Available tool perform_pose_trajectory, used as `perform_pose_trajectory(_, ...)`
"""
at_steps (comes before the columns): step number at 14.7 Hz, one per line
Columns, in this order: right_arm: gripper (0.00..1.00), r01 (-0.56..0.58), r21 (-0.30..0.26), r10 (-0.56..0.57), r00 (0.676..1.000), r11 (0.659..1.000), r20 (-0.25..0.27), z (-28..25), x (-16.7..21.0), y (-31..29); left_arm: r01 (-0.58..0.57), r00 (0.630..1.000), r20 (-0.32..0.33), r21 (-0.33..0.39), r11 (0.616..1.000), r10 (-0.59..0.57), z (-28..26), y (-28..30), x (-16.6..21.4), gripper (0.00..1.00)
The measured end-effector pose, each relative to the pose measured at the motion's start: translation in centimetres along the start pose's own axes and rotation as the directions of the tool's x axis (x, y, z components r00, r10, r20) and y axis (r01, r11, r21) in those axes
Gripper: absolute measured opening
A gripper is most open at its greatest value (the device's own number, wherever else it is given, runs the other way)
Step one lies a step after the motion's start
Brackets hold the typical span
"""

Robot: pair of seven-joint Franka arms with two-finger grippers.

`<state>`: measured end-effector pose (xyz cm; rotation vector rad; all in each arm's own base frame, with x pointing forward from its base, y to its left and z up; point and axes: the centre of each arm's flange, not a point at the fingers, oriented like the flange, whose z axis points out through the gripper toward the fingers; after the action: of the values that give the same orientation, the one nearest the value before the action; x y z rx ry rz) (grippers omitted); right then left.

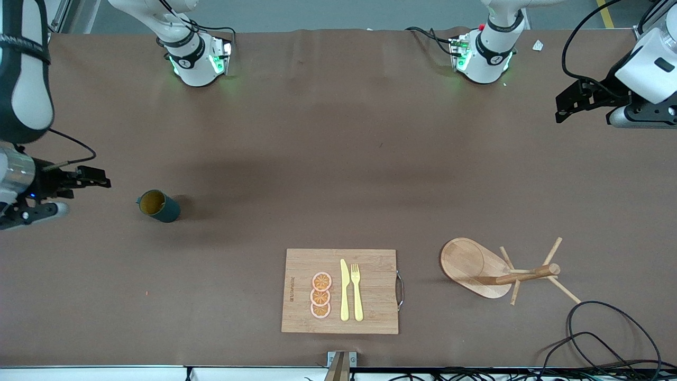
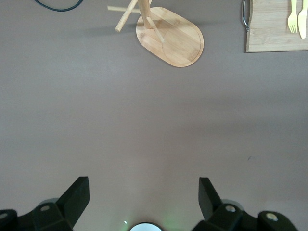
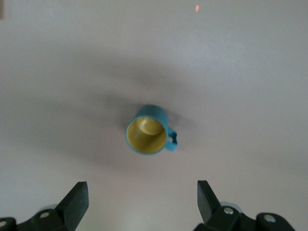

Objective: Pass cup and hang on rack
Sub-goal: 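Reach the right gripper down to the teal mug's rim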

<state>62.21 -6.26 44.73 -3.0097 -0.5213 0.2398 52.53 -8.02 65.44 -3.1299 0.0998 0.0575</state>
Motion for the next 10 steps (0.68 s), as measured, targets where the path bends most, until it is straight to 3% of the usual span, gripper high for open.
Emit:
perform_pose_trajectory(5,1.00,0.195,-0.022,-0.196,0.980,0.980,-0.023,9.4,-0.1,2.7,0.000,1.000,0.008,0.001,1.000,0.000,0.3,0.0,0.0,1.00)
perform_pose_trajectory(10,1.00,0.248,-0.001,-0.248,0.969,0.969,0.009,16.2,-0.2,4.0,0.000,1.000,0.010,0.001,1.000,0.000,0.4,0.0,0.0,1.00)
